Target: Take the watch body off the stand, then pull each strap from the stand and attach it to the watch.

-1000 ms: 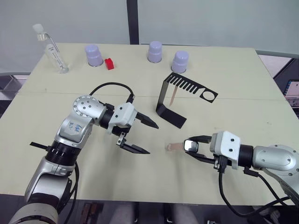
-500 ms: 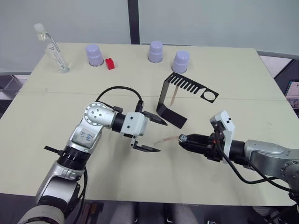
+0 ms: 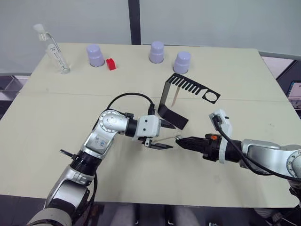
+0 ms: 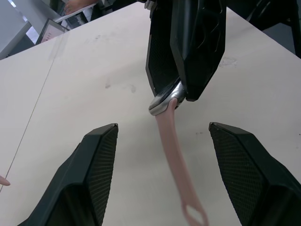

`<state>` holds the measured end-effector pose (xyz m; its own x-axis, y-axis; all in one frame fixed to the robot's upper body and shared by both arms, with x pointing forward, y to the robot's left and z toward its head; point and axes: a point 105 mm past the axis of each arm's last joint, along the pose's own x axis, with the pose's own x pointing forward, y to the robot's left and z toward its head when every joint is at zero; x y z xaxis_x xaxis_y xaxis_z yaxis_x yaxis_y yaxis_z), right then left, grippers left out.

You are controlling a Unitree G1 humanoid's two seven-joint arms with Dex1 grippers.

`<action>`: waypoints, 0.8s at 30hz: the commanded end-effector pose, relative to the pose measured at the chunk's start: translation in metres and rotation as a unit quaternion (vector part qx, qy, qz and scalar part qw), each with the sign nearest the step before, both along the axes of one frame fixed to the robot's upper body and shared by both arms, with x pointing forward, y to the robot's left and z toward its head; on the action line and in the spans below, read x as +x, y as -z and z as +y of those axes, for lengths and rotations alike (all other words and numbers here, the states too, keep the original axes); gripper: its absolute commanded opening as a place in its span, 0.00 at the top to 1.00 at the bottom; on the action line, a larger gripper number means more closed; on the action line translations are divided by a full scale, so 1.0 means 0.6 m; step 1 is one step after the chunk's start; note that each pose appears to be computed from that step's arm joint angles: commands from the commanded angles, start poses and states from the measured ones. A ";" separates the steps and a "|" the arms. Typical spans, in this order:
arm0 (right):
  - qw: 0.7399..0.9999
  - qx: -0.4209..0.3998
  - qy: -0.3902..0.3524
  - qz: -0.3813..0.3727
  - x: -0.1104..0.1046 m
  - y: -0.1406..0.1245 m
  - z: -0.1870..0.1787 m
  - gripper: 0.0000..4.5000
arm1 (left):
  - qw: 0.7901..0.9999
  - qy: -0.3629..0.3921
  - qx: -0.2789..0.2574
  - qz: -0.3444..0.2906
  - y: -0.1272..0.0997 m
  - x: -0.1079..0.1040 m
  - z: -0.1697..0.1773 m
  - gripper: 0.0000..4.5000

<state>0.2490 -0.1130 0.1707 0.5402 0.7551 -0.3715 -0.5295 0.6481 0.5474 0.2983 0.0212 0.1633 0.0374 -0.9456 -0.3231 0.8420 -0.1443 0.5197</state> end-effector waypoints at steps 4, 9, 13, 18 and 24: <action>1.000 0.011 0.006 -0.006 0.001 -0.010 0.001 0.65 | 1.000 -0.012 -0.009 -0.022 -0.008 0.005 -0.011 0.26; 1.000 0.008 0.005 -0.006 0.001 -0.010 0.002 0.65 | 1.000 -0.008 -0.014 -0.021 -0.007 0.003 -0.018 0.55; 1.000 0.007 0.005 -0.006 0.002 -0.010 0.002 0.65 | 1.000 -0.014 -0.014 -0.022 -0.004 0.006 -0.019 0.55; 1.000 0.006 0.004 -0.005 0.001 -0.009 0.004 0.65 | 0.999 -0.018 -0.017 -0.025 -0.005 0.010 -0.018 0.55; 1.000 0.003 0.004 -0.006 0.001 -0.009 0.002 0.65 | 0.999 -0.019 -0.009 -0.031 -0.002 0.014 -0.013 0.55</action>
